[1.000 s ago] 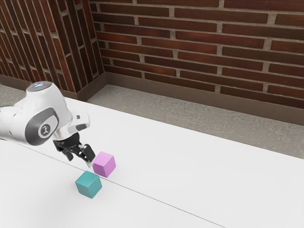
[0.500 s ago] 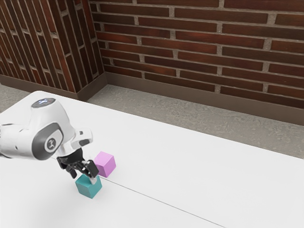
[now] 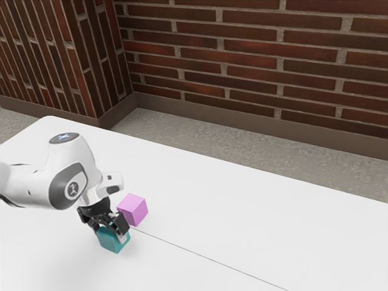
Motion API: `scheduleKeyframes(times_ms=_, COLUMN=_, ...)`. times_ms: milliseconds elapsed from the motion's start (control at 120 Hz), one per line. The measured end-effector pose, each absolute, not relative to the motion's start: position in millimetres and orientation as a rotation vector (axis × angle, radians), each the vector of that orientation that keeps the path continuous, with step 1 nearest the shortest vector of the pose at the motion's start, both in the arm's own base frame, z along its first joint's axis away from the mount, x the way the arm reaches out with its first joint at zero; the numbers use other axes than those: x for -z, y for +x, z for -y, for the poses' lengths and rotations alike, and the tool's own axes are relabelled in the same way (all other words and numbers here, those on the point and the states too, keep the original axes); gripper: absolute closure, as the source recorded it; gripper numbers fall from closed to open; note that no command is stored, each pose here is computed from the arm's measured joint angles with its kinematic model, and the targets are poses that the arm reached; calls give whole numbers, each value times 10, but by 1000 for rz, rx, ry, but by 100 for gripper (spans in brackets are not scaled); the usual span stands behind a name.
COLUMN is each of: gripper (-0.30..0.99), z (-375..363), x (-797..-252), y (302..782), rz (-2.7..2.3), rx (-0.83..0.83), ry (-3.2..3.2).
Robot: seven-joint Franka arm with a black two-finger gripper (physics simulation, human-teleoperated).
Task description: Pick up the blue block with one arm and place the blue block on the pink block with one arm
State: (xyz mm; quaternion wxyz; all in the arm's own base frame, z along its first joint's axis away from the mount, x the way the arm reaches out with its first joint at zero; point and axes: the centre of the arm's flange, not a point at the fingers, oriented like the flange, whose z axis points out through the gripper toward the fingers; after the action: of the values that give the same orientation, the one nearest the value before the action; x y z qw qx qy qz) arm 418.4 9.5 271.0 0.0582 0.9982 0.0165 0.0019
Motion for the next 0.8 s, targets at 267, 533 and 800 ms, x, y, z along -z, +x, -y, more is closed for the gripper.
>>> scheduleKeyframes(times_ms=267, gripper=0, z=-89, x=-2683, y=4200, rz=-25, rx=3, ry=3032)
scheduleKeyframes(times_ms=533, gripper=1, z=-137, x=-2664, y=4194, rz=-29, rx=14, ry=3038)
scheduleKeyframes(times_ms=800, gripper=2, z=-106, x=-2622, y=4218, rz=23, rx=65, ry=3060)
